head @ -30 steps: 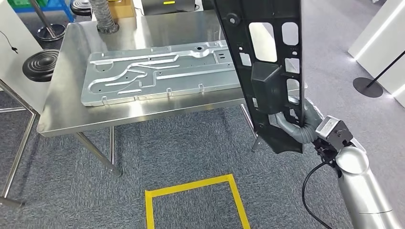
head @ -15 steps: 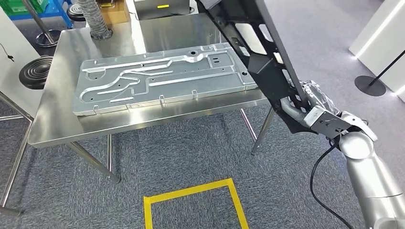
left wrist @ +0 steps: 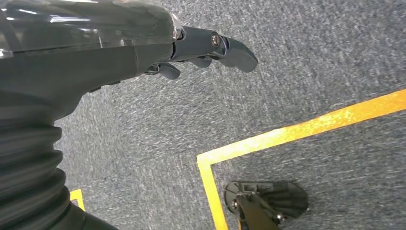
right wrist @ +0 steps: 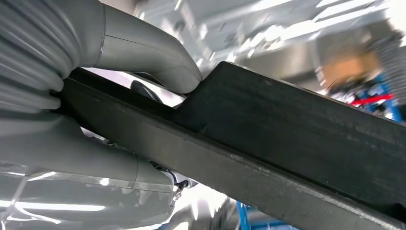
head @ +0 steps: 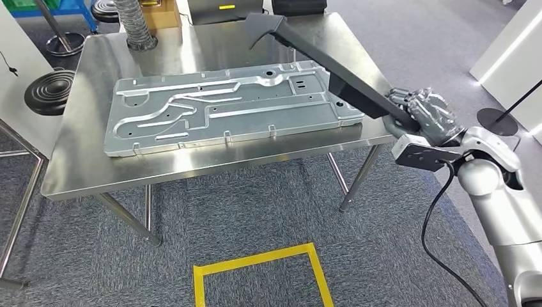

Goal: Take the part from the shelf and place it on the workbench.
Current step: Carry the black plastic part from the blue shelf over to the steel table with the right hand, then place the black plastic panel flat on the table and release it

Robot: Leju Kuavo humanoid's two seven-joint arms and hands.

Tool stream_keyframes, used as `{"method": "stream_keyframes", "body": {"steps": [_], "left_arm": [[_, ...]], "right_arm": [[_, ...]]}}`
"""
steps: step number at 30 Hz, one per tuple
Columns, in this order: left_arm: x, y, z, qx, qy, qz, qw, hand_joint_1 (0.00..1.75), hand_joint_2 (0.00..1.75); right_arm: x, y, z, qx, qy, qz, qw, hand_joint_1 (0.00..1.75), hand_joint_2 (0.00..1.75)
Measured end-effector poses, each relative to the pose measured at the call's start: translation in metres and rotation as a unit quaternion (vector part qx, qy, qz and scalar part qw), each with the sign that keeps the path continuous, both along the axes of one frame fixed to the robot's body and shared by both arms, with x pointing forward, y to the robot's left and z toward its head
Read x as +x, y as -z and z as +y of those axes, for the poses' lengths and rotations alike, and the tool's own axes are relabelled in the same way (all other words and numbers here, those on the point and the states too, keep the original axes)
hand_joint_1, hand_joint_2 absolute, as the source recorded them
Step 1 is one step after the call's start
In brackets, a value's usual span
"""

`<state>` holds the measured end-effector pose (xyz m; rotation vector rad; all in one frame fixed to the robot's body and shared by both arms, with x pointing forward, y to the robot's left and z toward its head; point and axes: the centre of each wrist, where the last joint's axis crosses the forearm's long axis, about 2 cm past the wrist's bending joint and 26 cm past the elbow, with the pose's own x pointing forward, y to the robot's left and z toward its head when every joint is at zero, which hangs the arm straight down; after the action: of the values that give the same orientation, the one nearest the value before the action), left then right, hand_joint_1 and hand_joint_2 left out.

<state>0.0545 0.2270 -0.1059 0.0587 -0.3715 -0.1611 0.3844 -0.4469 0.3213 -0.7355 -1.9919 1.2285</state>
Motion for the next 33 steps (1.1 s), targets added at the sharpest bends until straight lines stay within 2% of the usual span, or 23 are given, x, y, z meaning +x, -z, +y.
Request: {"method": "stream_keyframes", "body": {"steps": [7,13,23,28,33], "left_arm": [[0.001,0.0,-0.001,-0.003,0.004,-0.003,1.0,0.0,1.75],[0.0,0.0,-0.001,-0.003,0.008,-0.003,1.0,0.0,1.75],[0.002,0.0,0.0,-0.001,0.005,-0.005,1.0,0.0,1.75],[0.001,0.0,0.0,-0.002,0.003,-0.004,1.0,0.0,1.75],[0.002,0.0,0.0,-0.002,0.003,-0.005,1.0,0.0,1.75]], "right_arm": [[0.01,-0.022,-0.003,-0.113,0.067,-0.071,0.989,1.75,1.75],[0.021,-0.019,0.002,-0.194,0.103,-0.101,0.97,1.75,1.75],[0.044,-0.034,0.001,-0.221,0.117,-0.105,0.963,1.75,1.75],[0.051,-0.03,0.002,-0.231,0.121,-0.097,0.96,1.75,1.75],[0.058,-0.039,0.004,-0.24,0.129,-0.108,0.956,1.75,1.75]]}}
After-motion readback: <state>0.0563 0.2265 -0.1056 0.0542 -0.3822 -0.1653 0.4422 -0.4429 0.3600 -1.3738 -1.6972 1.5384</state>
